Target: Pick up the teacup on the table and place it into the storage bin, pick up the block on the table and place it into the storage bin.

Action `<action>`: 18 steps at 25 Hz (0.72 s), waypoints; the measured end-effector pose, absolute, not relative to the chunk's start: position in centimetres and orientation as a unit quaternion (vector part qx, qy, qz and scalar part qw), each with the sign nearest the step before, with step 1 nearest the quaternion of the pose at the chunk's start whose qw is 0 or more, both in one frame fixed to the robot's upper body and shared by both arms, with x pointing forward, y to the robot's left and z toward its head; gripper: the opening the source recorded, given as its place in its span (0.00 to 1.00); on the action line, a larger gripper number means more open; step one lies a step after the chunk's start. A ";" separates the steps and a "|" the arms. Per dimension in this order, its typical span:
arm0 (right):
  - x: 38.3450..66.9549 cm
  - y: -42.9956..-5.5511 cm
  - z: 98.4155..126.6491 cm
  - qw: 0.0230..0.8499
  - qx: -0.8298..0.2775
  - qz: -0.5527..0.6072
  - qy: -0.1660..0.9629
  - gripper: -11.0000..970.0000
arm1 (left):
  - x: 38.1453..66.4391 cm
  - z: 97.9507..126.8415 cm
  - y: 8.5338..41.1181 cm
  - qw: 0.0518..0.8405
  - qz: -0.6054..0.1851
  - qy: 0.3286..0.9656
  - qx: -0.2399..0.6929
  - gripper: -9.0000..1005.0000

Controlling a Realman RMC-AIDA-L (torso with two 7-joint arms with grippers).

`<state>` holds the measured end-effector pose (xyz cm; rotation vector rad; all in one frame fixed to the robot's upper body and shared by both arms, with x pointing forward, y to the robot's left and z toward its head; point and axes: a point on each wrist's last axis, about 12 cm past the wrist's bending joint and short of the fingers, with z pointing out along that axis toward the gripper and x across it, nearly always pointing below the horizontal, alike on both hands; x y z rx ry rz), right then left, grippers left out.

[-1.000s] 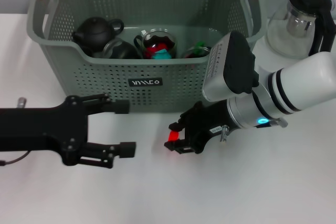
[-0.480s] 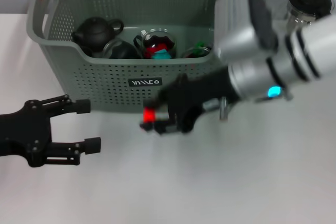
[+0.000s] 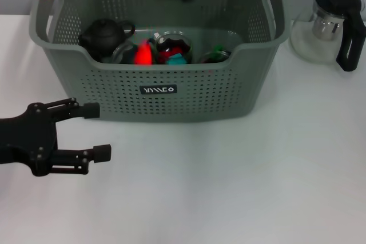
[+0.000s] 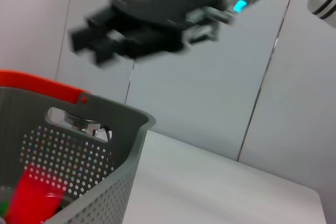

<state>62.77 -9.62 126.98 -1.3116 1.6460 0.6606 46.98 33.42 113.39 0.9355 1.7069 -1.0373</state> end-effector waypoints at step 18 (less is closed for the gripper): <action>66.1 -9.7 126.8 0.497 -0.471 0.215 0.697 0.11 | 48.0 114.3 33.3 0.453 -0.418 0.684 0.389 0.93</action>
